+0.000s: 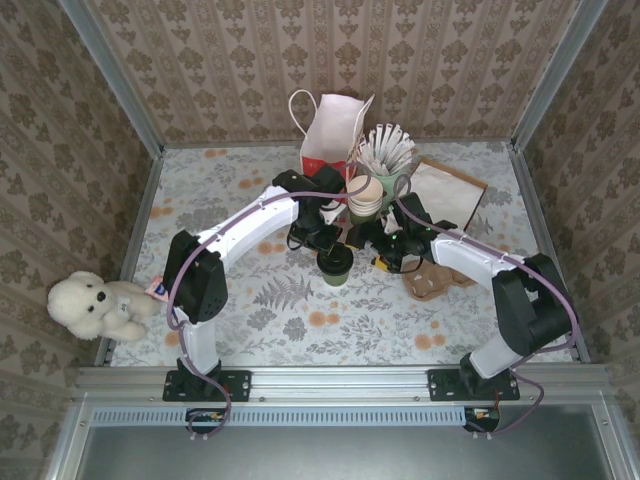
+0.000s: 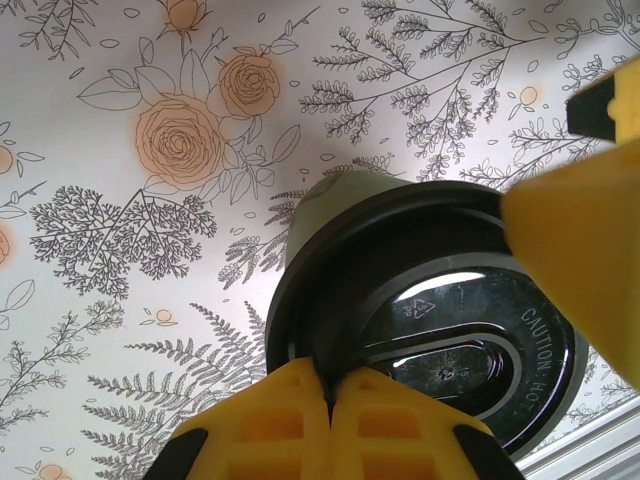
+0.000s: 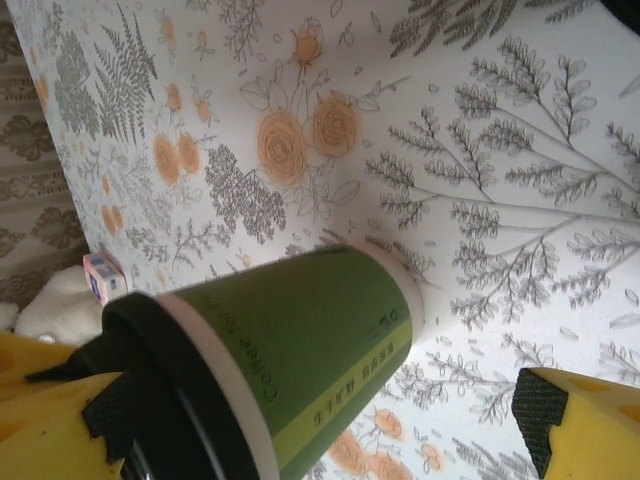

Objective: Pack the takeout coffee

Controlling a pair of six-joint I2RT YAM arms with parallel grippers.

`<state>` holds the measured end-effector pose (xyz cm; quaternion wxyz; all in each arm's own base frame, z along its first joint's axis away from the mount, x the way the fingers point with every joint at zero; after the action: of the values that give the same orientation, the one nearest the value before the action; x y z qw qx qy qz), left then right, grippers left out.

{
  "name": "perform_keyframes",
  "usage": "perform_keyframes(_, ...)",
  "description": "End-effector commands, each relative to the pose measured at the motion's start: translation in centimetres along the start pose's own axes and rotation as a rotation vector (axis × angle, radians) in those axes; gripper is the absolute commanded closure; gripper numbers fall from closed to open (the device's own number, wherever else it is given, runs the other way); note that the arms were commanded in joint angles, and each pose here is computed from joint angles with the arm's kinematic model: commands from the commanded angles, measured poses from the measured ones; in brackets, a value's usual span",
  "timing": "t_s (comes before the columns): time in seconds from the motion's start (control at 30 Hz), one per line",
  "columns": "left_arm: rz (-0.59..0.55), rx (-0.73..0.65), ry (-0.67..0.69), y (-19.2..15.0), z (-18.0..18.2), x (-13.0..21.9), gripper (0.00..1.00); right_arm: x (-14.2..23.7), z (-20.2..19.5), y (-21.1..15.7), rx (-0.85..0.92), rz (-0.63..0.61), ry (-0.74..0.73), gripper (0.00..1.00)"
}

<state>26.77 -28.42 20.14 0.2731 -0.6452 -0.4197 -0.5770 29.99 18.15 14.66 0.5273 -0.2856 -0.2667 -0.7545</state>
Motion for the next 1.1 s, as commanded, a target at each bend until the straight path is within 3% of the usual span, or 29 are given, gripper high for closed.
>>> perform_keyframes(0.0,0.121,0.011,-0.023,-1.4,-0.1,-3.3,1.0,-1.6,-1.3,-1.6,-0.033,0.072,-0.044,0.02)
perform_keyframes(0.27,0.072,-0.09,-0.057,-0.8,-0.8,-3.0,1.0,-2.3,0.1,-0.7,-0.012,0.095,-0.014,0.01)
perform_keyframes(0.63,0.111,-0.039,-0.042,-1.6,-0.2,-4.2,1.0,-4.0,-1.8,-2.2,-0.05,0.126,-0.085,0.03)
perform_keyframes(0.83,0.068,0.02,0.003,-1.5,0.3,-2.9,1.0,-0.4,1.0,-1.3,0.054,-0.018,-0.036,0.03)
perform_keyframes(1.07,0.021,0.125,0.063,-1.4,0.6,-1.1,1.0,2.6,0.0,-2.9,0.199,-0.189,0.021,0.0)
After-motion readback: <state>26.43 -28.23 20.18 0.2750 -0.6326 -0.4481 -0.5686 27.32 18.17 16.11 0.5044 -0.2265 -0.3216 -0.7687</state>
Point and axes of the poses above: each hand's point on the last joint's axis, 136 mm out from that joint toward the fingers, its own x axis back along the fingers, its own z axis along the line the jaws close on, y = z × x, the point moved 7 cm from there along x, back along the fingers, and after that the axes turned 2 degrees about x, right-handed, at the moved point
